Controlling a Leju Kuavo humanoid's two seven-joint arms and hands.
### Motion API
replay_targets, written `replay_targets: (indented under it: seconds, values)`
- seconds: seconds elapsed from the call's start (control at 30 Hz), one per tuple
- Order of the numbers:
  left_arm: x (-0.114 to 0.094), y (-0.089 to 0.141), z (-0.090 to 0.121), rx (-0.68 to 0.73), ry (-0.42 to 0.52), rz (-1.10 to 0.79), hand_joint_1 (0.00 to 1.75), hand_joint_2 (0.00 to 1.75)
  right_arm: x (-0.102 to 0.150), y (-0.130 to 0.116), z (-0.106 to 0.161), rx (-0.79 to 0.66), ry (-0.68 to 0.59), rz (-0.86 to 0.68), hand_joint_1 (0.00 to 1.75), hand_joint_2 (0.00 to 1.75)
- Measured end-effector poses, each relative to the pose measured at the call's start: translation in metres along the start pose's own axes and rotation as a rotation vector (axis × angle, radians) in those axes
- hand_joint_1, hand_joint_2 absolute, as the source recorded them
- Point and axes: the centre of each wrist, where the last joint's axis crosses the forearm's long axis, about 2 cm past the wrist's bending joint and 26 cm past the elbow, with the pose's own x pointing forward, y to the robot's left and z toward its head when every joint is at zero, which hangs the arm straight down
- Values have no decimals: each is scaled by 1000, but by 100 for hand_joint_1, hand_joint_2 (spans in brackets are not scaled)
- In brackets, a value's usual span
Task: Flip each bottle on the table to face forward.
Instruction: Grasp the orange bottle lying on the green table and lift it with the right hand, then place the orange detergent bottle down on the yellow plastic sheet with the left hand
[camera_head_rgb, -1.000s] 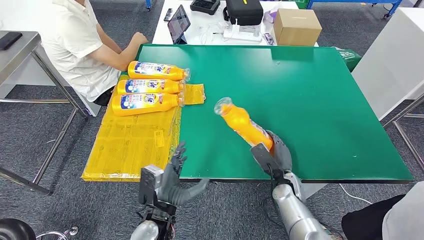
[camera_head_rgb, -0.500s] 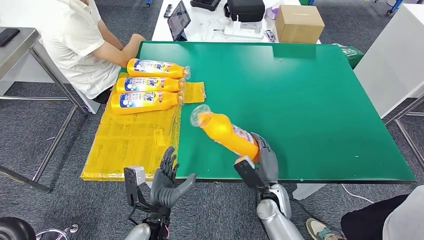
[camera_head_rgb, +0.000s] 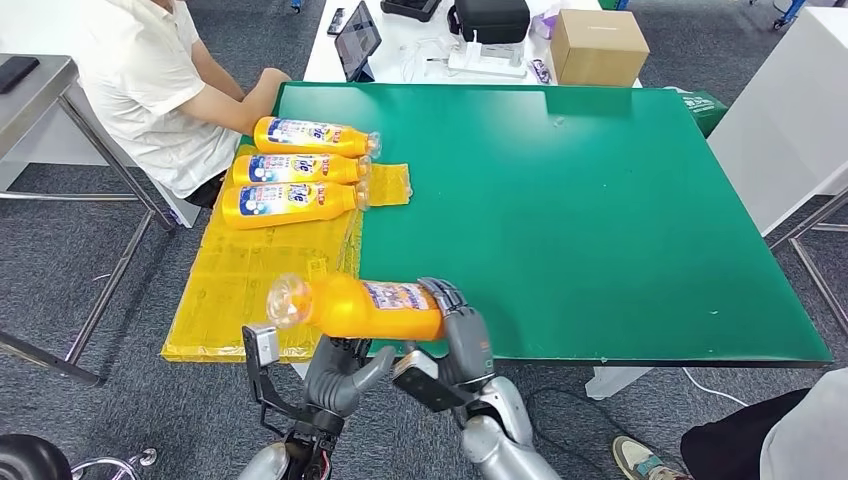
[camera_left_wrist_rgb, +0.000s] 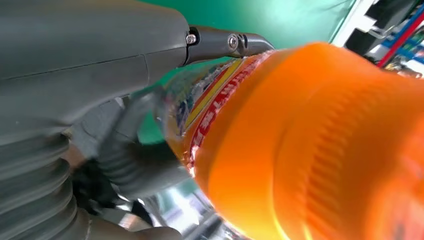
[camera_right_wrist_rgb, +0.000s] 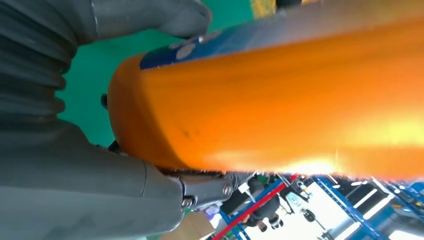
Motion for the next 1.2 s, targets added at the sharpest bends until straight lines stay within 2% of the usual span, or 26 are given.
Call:
replay_targets:
  seconds: [0.13, 0.4, 0.63, 0.77, 0.8, 0.83, 0.9, 0.93, 0.97, 1.03, 1.07, 1.1, 1.17, 1.2]
  values:
    - [1, 1, -1, 15, -10, 4, 0, 175, 11, 14, -3, 26, -24, -14, 175, 175]
    - [5, -1, -7, 72, -108, -99, 0, 175, 22, 26, -6, 91, -23, -91, 175, 175]
    - [12, -5, -17, 157, -294, -230, 0, 175, 36, 36, -6, 186, -21, -161, 175, 175]
    - [15, -7, -19, 178, -342, -248, 0, 175, 42, 39, -5, 209, -21, -178, 175, 175]
    - [15, -8, -19, 180, -347, -249, 10, 175, 43, 39, -5, 211, -22, -180, 175, 175]
    - [16, -8, -19, 181, -350, -249, 48, 175, 44, 39, -5, 213, -23, -181, 175, 175]
    - [16, -8, -20, 182, -356, -248, 135, 175, 44, 39, -6, 214, -23, -185, 175, 175]
    - [16, -8, -20, 183, -358, -247, 168, 175, 45, 40, -6, 215, -23, -189, 175, 175]
    - [17, -8, -20, 185, -360, -246, 175, 175, 45, 40, -6, 218, -23, -193, 175, 175]
    - [17, -8, -20, 189, -364, -243, 175, 175, 45, 40, -6, 224, -21, -203, 174, 175]
    - [17, -8, -20, 190, -364, -240, 175, 175, 45, 40, -6, 226, -20, -207, 166, 175]
    - [17, -8, -20, 191, -363, -235, 175, 175, 46, 40, -6, 227, -18, -211, 129, 175]
    - [17, -8, -20, 190, -354, -219, 175, 175, 46, 41, -5, 226, -15, -218, 42, 175]
    - [18, -8, -20, 186, -341, -203, 175, 175, 45, 41, -5, 226, -14, -223, 7, 175]
